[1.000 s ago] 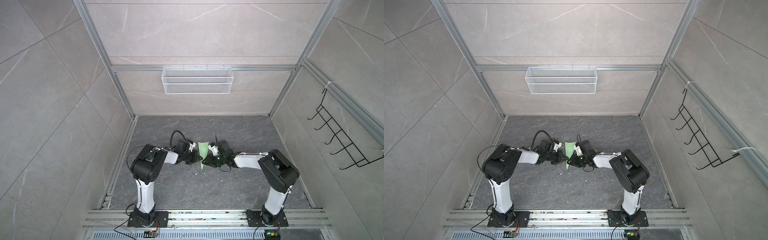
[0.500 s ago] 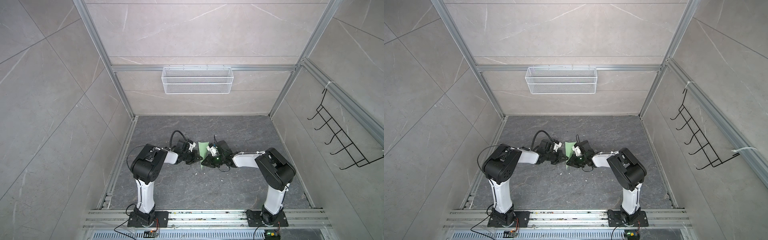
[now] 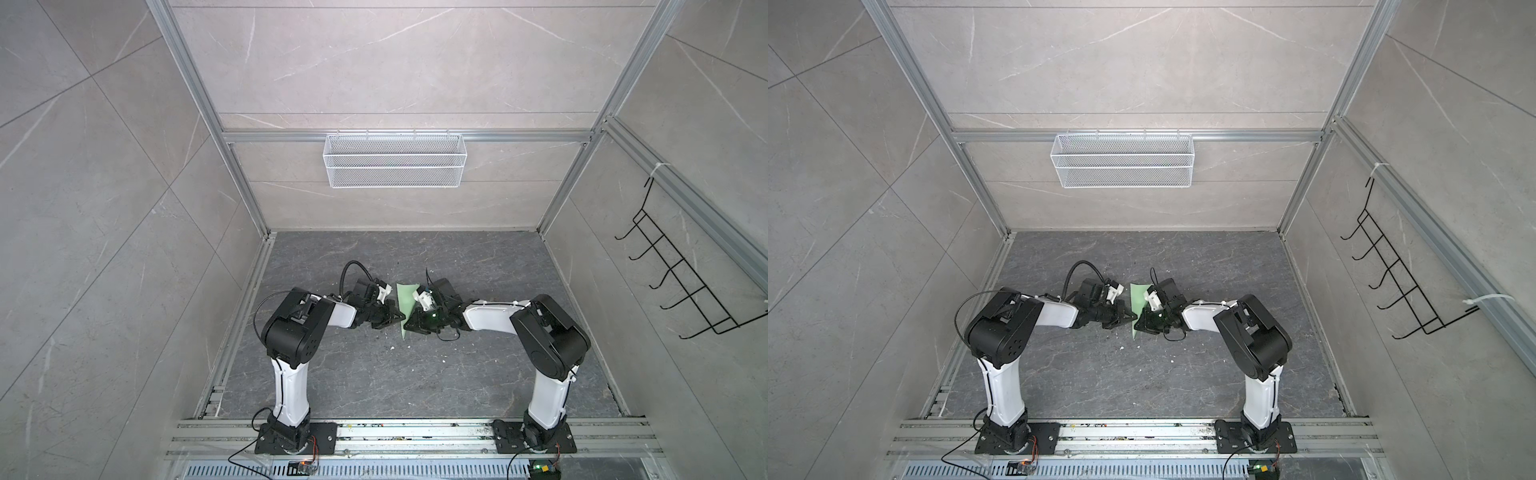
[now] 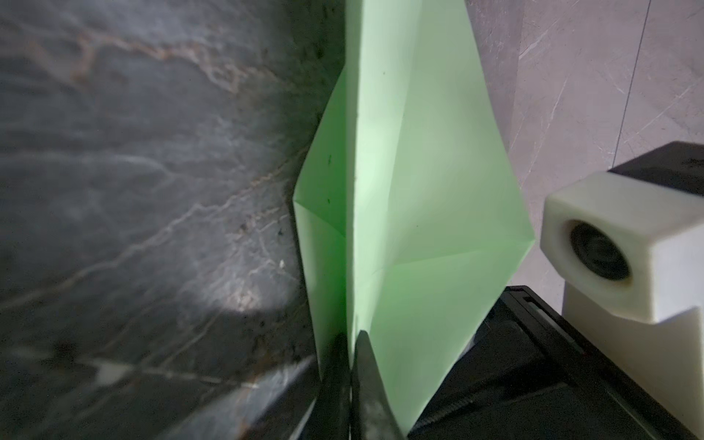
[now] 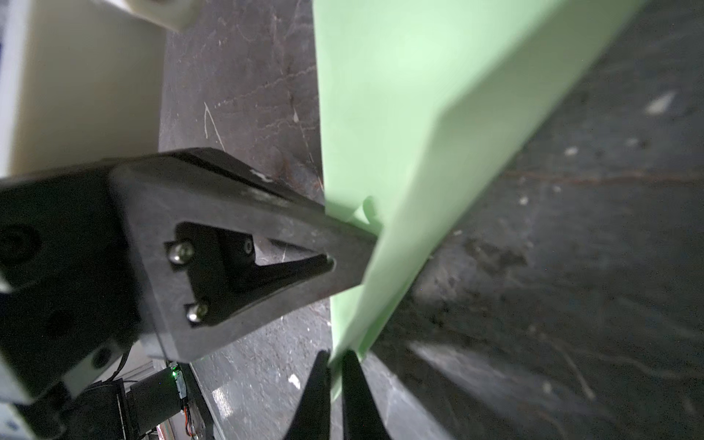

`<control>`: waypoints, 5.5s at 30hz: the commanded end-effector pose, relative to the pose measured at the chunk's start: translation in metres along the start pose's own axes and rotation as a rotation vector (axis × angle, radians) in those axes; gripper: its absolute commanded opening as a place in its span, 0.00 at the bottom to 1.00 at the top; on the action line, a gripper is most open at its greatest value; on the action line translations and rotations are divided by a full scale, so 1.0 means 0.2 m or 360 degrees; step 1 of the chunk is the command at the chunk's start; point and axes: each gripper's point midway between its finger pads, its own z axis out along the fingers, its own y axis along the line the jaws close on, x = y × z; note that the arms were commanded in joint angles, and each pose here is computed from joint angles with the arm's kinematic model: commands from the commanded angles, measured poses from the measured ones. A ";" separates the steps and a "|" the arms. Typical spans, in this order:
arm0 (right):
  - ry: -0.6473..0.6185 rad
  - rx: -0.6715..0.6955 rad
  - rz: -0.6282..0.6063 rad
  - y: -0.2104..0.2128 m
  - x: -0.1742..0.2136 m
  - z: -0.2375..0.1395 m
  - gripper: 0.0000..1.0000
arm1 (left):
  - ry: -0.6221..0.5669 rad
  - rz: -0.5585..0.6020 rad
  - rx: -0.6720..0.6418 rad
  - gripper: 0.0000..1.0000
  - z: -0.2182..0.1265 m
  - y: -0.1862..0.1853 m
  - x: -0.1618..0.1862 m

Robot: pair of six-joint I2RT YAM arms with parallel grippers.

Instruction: Fold a paper plane with a square sheet of paper (pick it up from the middle)

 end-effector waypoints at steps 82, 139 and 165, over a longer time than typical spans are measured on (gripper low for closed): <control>-0.0140 -0.0198 0.0140 -0.25 -0.22 0.06 0.39 | -0.0123 -0.0010 -0.0256 0.25 -0.29 -0.12 0.03; -0.0061 -0.0372 0.0006 -0.04 -0.10 -0.05 0.35 | 0.0172 -0.0026 -0.0298 0.00 -0.01 -0.11 0.20; -0.0107 -0.0115 0.0315 -0.34 0.06 0.04 0.29 | 0.0261 -0.0055 -0.0277 0.00 0.04 -0.12 0.26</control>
